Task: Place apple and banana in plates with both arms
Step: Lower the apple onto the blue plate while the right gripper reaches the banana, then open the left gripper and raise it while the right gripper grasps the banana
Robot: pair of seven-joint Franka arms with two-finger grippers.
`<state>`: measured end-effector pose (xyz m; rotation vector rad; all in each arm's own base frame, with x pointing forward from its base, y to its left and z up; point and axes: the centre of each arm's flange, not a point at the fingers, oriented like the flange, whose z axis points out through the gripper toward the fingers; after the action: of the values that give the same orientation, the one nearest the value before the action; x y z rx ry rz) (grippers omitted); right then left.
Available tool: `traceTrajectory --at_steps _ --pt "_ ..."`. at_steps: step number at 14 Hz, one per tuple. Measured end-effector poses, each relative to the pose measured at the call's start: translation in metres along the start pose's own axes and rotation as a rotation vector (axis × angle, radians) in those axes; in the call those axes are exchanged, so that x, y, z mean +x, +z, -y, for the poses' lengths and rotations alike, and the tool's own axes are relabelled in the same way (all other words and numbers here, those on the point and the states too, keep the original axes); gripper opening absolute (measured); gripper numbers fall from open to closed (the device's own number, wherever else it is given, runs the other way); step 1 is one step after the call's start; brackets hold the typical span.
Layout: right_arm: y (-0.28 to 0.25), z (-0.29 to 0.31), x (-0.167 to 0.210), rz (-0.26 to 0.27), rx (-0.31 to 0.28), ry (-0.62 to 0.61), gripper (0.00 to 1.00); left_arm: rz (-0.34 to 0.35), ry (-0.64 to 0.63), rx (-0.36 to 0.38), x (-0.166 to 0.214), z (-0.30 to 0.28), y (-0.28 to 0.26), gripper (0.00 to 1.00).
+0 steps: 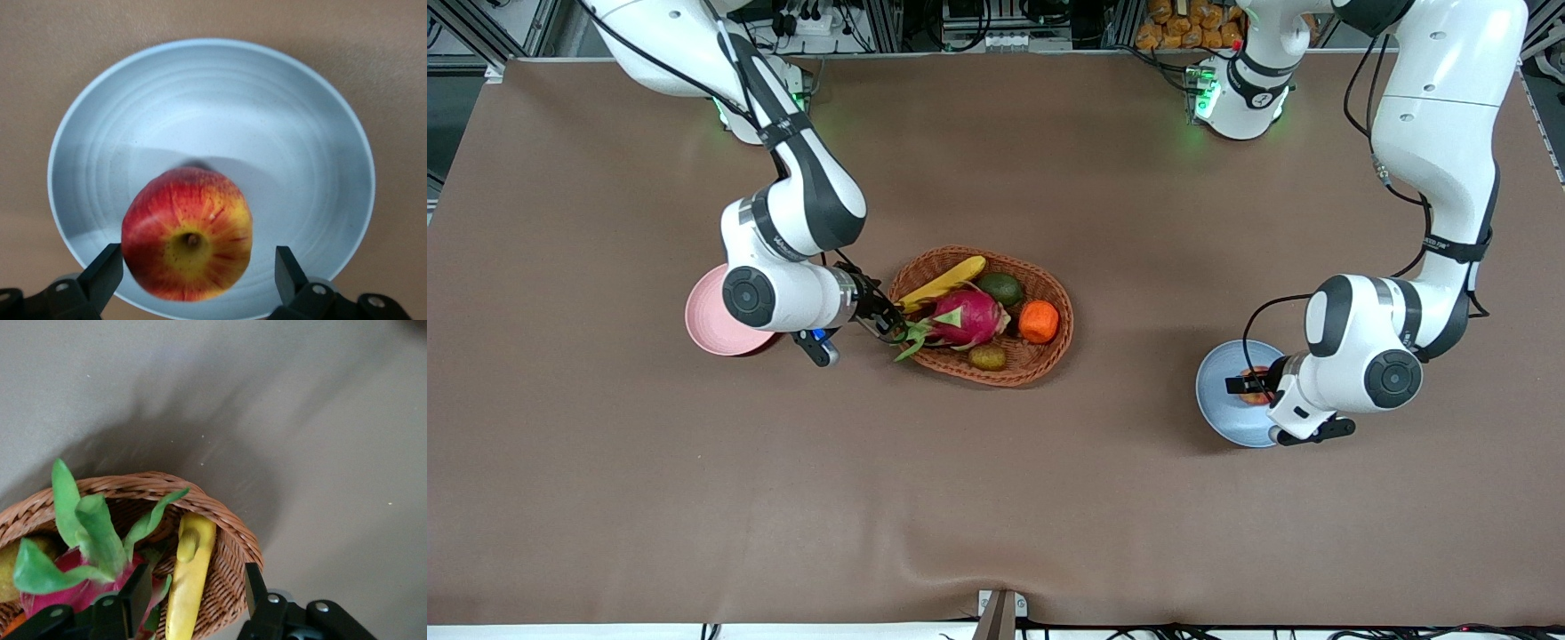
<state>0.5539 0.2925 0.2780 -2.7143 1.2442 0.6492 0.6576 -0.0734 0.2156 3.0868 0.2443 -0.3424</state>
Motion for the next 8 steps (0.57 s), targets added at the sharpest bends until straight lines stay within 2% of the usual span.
traceTrajectory --at_steps 4,6,7,8 --pt "0.019 0.005 0.007 -0.008 0.004 0.007 0.61 -0.054 0.015 -0.009 0.001 0.001 -0.036 1.0" --pt "0.02 0.005 0.007 -0.007 0.003 0.007 0.48 -0.096 0.043 -0.011 -0.003 0.008 -0.076 1.0" --pt "0.02 0.005 0.007 -0.008 0.003 0.008 0.48 -0.121 0.051 -0.013 -0.007 0.013 -0.099 1.0" --pt "0.02 0.005 0.007 -0.008 0.003 0.009 0.41 -0.149 0.062 -0.014 -0.011 0.021 -0.123 1.0"
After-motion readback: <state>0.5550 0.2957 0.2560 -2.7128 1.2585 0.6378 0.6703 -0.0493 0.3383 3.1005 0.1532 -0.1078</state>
